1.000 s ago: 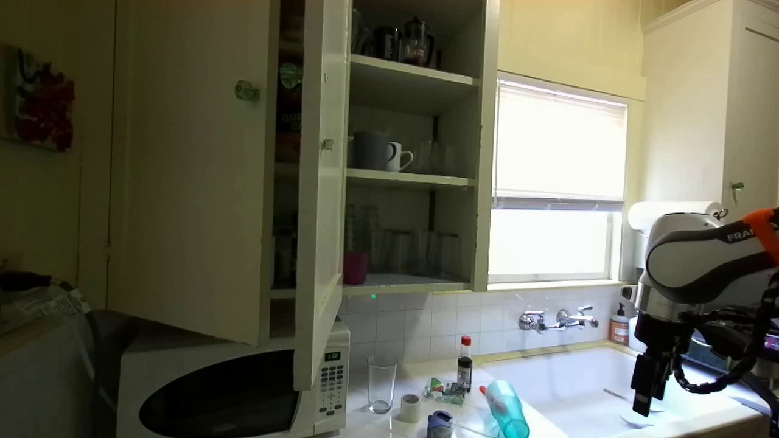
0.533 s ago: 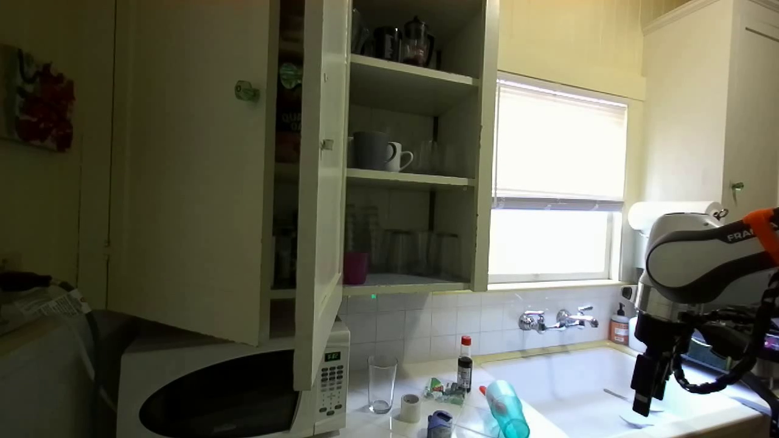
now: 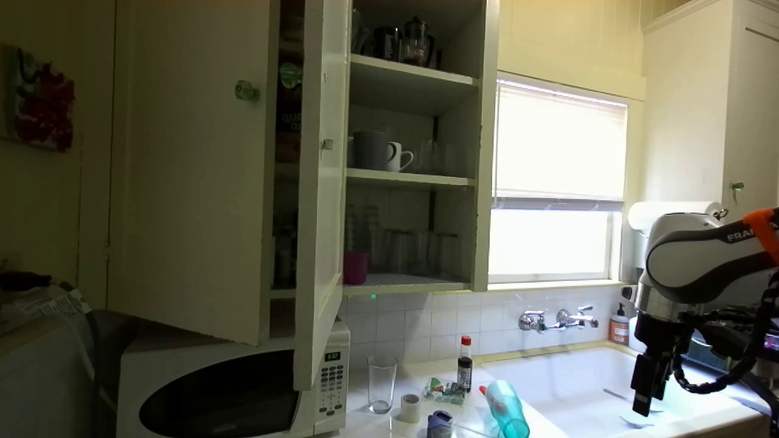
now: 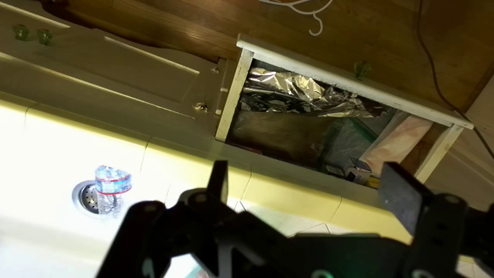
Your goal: Put the blue cup on the middle shelf of the cabinet on the right.
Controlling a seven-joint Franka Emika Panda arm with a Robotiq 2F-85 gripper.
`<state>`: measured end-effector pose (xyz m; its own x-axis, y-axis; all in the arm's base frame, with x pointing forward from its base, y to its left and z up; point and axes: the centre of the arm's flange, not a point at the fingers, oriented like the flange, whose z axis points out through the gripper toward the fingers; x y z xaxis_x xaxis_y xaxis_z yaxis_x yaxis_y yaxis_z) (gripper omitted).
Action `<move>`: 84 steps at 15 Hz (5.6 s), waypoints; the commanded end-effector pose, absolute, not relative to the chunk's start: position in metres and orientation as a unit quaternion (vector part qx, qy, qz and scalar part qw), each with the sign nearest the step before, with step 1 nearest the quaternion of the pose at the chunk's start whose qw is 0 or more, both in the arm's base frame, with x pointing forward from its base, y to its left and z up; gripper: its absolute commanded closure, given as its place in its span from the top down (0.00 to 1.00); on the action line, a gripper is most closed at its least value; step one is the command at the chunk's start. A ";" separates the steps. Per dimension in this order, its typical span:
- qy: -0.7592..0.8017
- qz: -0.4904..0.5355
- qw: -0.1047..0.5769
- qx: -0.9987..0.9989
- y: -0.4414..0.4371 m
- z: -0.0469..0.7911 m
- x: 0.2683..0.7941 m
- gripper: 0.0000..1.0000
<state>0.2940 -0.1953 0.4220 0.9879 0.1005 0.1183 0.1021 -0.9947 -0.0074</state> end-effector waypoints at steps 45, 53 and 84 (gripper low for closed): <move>0.296 -0.069 -0.055 -0.951 -0.177 0.263 0.582 1.00; 0.292 -0.050 -0.053 -0.953 -0.158 0.227 0.596 1.00; 0.346 -0.091 0.016 -0.934 -0.173 0.225 0.554 1.00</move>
<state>0.5563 -0.1620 0.2188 0.7197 -0.6769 0.1544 -0.6708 -0.7353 -0.0968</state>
